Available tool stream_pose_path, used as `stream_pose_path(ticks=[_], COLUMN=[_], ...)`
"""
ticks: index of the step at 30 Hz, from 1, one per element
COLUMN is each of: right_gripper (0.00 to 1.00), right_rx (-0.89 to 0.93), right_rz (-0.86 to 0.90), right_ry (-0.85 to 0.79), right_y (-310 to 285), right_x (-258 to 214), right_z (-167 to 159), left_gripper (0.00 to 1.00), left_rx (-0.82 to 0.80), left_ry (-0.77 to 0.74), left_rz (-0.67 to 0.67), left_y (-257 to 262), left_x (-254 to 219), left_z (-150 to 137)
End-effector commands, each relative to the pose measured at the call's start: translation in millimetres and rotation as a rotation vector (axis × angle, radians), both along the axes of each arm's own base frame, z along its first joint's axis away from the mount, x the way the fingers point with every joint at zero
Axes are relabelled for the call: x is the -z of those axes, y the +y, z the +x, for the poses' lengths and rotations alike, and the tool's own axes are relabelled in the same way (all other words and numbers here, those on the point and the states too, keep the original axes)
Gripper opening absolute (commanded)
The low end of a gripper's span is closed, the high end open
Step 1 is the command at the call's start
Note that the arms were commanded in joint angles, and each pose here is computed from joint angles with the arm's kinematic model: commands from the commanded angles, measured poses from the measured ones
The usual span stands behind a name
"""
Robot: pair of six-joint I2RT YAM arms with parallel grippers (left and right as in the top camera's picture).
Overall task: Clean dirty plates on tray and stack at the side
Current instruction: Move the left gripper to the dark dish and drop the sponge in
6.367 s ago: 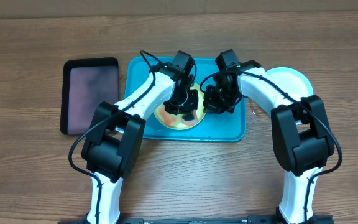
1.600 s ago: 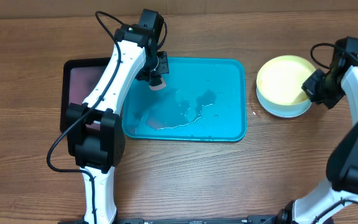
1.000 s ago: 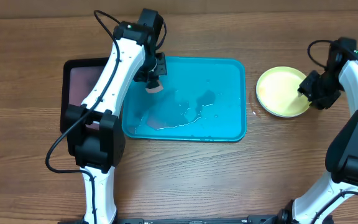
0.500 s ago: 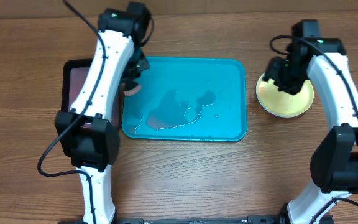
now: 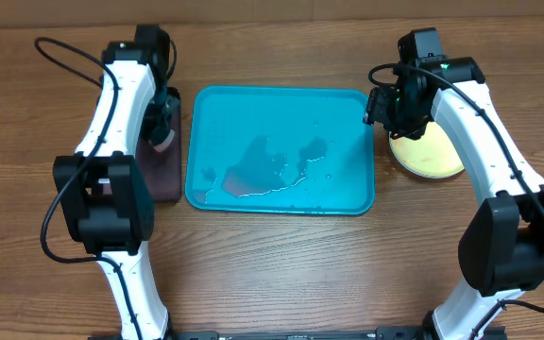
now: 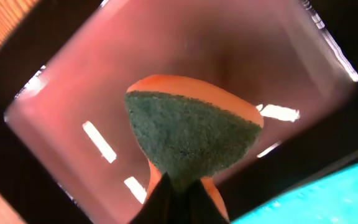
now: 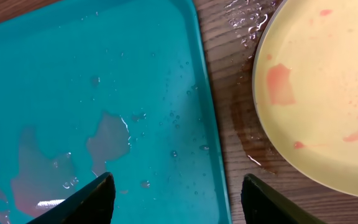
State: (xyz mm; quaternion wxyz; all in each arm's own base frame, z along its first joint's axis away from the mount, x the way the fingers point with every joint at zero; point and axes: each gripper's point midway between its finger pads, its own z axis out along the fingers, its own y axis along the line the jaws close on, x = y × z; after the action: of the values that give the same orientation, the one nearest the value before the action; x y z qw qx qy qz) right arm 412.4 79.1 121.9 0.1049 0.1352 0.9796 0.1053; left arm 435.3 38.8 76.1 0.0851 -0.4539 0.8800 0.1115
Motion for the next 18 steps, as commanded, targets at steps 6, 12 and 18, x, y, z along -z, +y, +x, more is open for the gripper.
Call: stream_pose_path(ticks=[6,12,18], right_gripper=[0.67,0.67,0.72], right_rx=[-0.047,-0.068,-0.069], right_rz=[-0.001,-0.007,-0.006], right_ry=[-0.053,-0.056,-0.061], right_y=[1,1,1], right_x=[-17,-17,-27], right_z=[4,3,4], left_gripper=[0.62,0.61,0.57], left_rx=[0.084,0.111,0.383], left_ry=[0.02,0.025,-0.008], left_rz=[0.038,0.056,0.098], left_y=[8,3,-38], left_x=[2,-18,-84], left_z=[0,1,15])
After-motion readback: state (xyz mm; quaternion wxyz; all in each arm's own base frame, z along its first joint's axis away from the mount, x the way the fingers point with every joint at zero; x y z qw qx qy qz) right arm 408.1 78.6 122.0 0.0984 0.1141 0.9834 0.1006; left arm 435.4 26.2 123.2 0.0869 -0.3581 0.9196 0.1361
